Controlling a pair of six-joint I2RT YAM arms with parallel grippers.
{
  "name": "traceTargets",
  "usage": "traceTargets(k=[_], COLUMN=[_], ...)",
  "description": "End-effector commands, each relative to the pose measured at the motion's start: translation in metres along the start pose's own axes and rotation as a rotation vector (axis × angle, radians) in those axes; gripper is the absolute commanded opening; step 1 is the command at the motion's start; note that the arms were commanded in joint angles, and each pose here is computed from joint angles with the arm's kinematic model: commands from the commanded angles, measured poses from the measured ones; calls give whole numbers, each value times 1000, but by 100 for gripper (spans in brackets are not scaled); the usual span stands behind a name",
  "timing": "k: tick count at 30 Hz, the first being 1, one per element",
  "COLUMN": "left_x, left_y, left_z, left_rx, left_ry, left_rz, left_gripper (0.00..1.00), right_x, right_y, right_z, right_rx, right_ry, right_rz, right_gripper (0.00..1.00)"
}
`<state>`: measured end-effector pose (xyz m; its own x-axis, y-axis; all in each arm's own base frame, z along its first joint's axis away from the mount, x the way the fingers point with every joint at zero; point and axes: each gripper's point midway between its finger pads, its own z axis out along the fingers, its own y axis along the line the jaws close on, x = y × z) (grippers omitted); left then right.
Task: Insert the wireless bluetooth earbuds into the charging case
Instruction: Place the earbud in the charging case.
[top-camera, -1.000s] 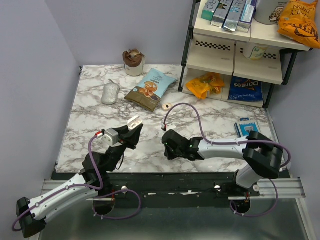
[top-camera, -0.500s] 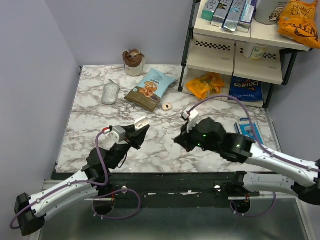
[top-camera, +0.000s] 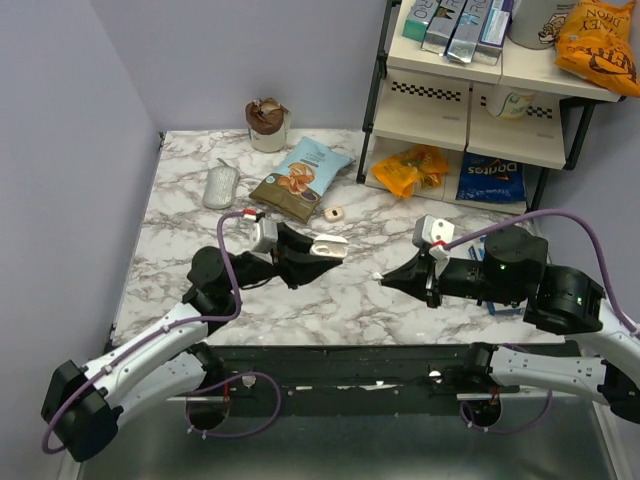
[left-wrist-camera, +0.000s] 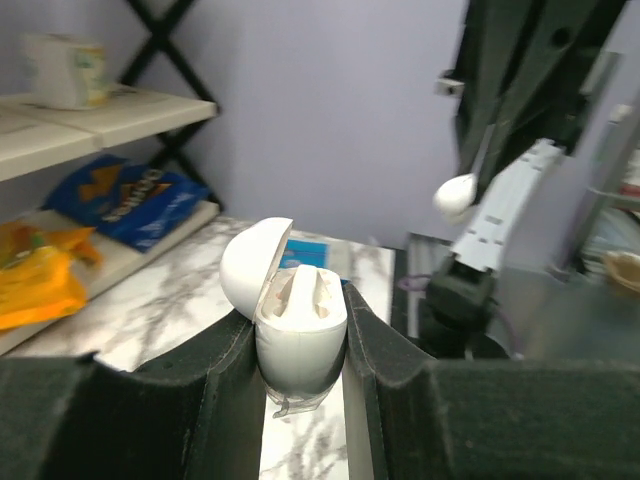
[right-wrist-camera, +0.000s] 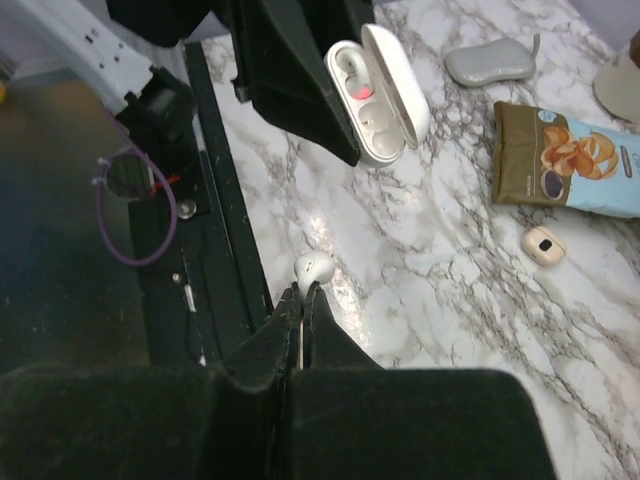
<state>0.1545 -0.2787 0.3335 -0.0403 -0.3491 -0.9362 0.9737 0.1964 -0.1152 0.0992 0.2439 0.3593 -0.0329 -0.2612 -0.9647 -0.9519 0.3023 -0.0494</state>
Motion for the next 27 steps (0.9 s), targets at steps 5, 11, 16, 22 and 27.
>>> traceTargets(k=[5, 11, 16, 22, 27], left_x=[-8, 2, 5, 6, 6], left_y=[-53, -56, -58, -60, -60], left_z=[17, 17, 16, 15, 14], left_rx=[411, 463, 479, 489, 485], left_ry=[118, 148, 165, 176, 172], left_rz=[-91, -129, -138, -144, -142], left_gripper=[0, 0, 0, 0, 0], right_x=[6, -18, -19, -15, -13], right_y=[6, 8, 12, 15, 14], right_z=[6, 11, 19, 28, 32], right_rx=[-54, -73, -108, -131, -128], right_ry=[7, -60, -48, -34, -29], right_rz=[-71, -89, -96, -90, -86], right_gripper=[1, 1, 1, 1, 1])
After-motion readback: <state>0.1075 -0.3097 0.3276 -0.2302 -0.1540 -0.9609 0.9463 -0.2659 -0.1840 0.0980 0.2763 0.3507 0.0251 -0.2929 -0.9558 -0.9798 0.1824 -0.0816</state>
